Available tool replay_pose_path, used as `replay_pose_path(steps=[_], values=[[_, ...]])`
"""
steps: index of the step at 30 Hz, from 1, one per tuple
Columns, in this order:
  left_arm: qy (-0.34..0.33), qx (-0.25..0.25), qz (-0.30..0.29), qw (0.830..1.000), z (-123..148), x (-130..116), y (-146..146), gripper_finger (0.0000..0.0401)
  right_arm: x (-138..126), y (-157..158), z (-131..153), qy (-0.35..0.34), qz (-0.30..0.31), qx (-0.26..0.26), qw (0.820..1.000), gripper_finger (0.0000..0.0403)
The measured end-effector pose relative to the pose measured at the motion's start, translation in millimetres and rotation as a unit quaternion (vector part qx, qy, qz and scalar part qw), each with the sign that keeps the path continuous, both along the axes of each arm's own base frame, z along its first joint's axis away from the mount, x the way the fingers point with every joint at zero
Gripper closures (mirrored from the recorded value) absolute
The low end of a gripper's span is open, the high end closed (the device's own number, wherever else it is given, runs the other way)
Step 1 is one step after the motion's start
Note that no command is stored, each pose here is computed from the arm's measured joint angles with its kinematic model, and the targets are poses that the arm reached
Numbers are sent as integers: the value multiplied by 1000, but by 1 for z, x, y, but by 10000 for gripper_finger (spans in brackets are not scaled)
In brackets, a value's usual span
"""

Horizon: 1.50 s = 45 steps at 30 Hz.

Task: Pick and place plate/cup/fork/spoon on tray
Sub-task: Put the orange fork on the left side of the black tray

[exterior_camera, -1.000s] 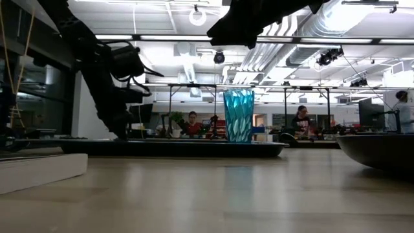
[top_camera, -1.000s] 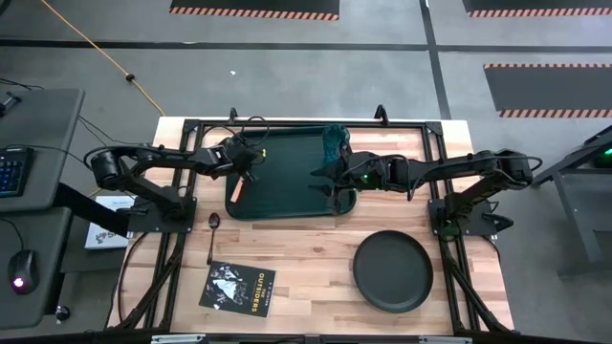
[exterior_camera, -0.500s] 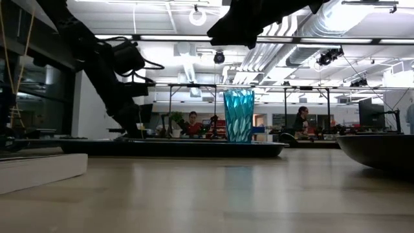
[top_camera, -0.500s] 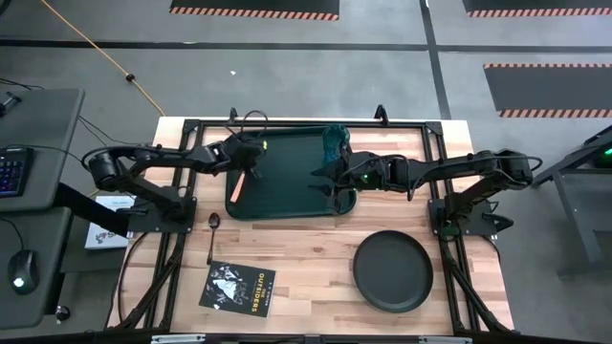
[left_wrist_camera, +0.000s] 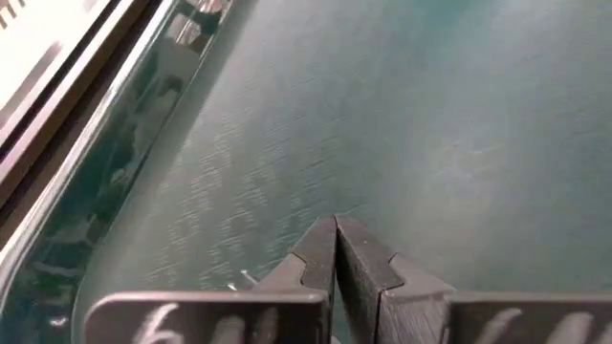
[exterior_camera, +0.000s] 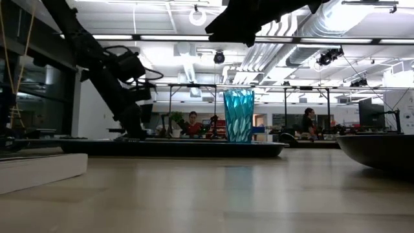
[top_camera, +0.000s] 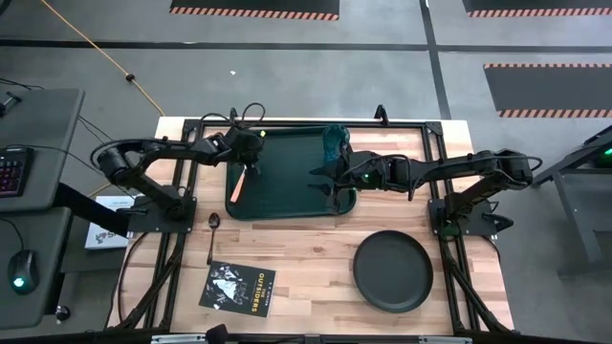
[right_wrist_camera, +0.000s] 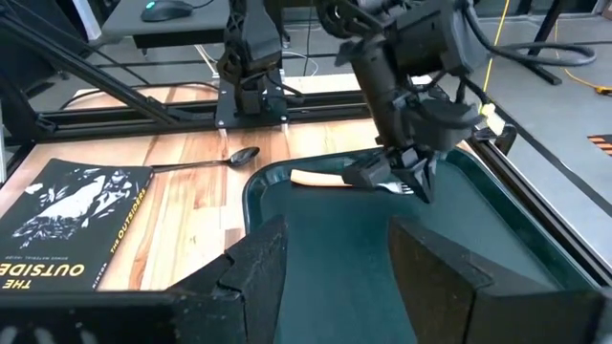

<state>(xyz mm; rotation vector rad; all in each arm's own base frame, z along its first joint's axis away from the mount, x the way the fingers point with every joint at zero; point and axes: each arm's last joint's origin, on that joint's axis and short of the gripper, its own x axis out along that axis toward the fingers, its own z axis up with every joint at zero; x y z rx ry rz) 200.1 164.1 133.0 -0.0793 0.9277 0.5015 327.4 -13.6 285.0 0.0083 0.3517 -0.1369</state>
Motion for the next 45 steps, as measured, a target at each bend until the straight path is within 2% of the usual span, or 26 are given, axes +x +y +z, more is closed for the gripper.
replay_pose_path(steps=[3, 6, 15, 25, 34, 41, 45], values=[[9, 1, 6, 1000, -9, 2, 4, 401, 0, 0, 0, 0, 0, 0, 1000, 229], [23, 22, 26, 999, -15, 3, 8, 401, 0, 0, 0, 2, 0, 0, 1000, 229], [82, 61, 46, 994, -18, -1, 9, 401, 0, 0, -1, 6, 0, -1, 1000, 229], [156, 96, 89, 979, -19, -10, 8, 401, 0, 0, -1, 6, 1, -1, 1000, 229], [146, 103, 100, 979, -4, -14, 4, 401, 0, 0, -1, 6, 0, -1, 1000, 229], [169, 71, 105, 977, -4, -23, 2, 401, 0, 0, -1, 6, 0, 1, 1000, 229], [164, 71, 114, 977, -4, -23, 3, 401, 0, 0, -1, 6, -1, 2, 1000, 229]])
